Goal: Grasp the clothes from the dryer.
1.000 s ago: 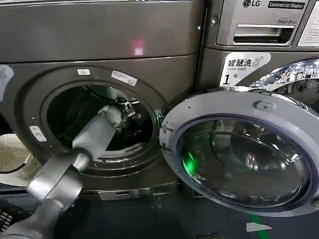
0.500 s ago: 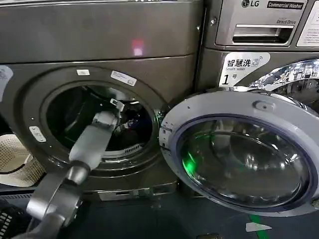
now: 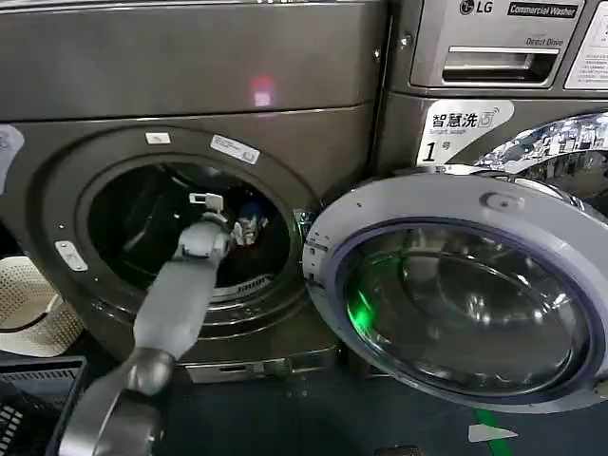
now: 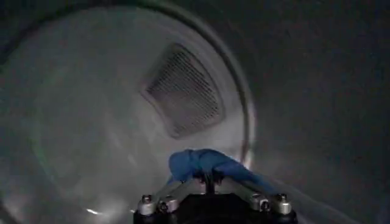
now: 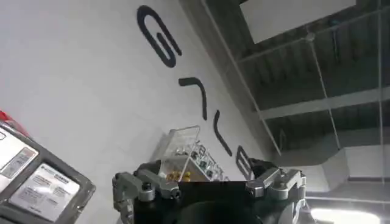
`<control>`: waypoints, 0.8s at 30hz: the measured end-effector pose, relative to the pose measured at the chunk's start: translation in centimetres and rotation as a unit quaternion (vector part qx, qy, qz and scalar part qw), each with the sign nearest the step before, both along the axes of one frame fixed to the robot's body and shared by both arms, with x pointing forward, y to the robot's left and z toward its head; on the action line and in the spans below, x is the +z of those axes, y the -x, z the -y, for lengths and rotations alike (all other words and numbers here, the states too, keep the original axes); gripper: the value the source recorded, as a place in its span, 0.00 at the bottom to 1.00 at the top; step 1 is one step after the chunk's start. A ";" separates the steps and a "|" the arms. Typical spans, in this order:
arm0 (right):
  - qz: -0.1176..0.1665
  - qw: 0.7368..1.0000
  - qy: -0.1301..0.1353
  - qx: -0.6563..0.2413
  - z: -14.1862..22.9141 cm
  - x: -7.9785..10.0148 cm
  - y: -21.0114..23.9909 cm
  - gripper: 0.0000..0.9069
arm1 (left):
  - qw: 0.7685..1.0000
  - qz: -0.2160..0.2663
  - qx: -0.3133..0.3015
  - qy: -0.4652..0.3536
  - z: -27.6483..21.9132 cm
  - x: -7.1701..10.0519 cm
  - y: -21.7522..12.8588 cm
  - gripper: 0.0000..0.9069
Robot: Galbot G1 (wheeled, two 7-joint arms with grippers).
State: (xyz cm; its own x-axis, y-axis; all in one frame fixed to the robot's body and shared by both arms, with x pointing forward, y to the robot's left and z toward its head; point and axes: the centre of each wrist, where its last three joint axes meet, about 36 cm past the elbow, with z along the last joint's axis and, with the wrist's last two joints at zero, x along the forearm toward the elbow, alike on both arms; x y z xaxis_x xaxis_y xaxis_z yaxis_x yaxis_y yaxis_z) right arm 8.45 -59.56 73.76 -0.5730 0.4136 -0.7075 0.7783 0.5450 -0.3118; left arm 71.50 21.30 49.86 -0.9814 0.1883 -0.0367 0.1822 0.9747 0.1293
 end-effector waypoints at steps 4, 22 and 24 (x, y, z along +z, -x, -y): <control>0.003 1.000 0.002 -0.001 0.0 0.1 -0.1 1.00 | 0.998 0.043 0.048 0.018 0.3 -0.8 1.8 0.00; 0.031 0.999 0.007 -0.011 0.0 0.6 0.7 1.00 | 0.984 0.103 0.137 0.038 0.6 -5.7 9.1 0.00; 0.034 0.999 0.008 -0.013 0.1 0.6 0.8 1.00 | 0.984 0.106 0.141 0.039 0.5 -5.8 9.4 0.00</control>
State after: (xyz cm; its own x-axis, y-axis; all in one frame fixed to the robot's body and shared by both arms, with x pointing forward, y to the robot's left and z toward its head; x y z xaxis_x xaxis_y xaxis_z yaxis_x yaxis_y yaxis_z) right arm 7.65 -59.63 74.38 -0.5131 0.4151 -0.7513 0.8113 0.5203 -0.2666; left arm 62.12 20.81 44.08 -0.9632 -0.1016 -0.2487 -0.1197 0.9911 0.0589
